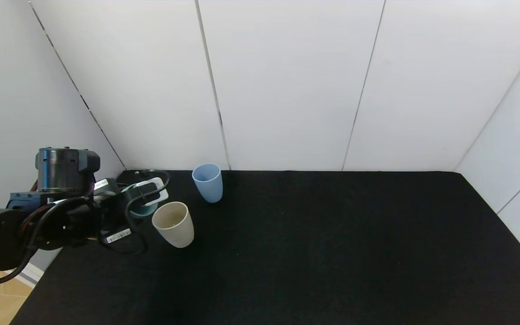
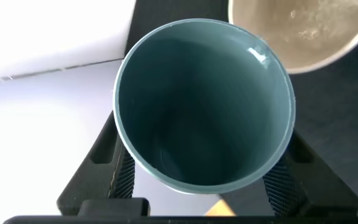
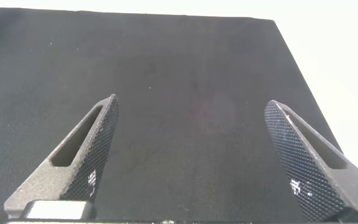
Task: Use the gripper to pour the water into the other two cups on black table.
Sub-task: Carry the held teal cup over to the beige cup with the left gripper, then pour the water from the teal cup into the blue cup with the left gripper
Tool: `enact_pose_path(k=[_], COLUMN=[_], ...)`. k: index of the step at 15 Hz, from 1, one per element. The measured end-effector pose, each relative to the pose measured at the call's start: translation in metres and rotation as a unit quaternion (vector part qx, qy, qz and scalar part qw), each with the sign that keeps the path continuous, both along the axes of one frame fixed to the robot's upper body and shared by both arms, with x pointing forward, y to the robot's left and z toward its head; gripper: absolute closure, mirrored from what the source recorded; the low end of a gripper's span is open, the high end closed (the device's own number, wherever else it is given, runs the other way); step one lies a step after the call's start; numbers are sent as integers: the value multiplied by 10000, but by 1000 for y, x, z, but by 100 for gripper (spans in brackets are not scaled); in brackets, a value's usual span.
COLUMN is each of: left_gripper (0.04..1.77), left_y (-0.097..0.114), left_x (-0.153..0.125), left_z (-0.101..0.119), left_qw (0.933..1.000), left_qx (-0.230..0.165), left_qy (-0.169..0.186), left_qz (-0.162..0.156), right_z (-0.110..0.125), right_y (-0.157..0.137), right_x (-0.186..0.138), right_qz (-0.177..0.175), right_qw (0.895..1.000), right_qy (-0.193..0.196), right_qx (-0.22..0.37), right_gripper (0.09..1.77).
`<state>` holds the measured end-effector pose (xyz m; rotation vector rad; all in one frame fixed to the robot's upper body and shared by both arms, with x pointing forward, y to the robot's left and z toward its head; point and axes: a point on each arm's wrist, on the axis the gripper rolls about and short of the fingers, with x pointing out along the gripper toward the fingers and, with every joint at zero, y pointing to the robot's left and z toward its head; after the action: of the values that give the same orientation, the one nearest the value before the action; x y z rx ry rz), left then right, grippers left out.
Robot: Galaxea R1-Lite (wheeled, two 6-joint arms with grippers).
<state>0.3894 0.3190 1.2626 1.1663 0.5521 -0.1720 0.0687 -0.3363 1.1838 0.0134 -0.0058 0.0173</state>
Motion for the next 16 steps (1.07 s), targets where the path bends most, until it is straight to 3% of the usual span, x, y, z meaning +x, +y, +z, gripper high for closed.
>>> enact_pose_path(k=[3, 9, 12, 16], left_gripper=[66, 66, 66, 66], left_y=[3, 15, 15, 7], left_x=[-1, 8, 18, 45], left_z=[2, 17, 34, 57], left_qw=[9987, 9893, 9862, 9814], left_qx=[-490, -1371, -1589, -1862], left_qy=[-82, -283, -184, -343], left_qz=[118, 408, 417, 325], right_z=[0, 0, 0, 0], right_y=[0, 0, 0, 0], right_x=[0, 0, 0, 0], right_qz=[2, 0, 0, 2], right_qw=[10000, 10000, 10000, 10000], right_qy=[0, -2, 0, 0], right_qx=[4, 2, 0, 0], right_gripper=[15, 15, 15, 15])
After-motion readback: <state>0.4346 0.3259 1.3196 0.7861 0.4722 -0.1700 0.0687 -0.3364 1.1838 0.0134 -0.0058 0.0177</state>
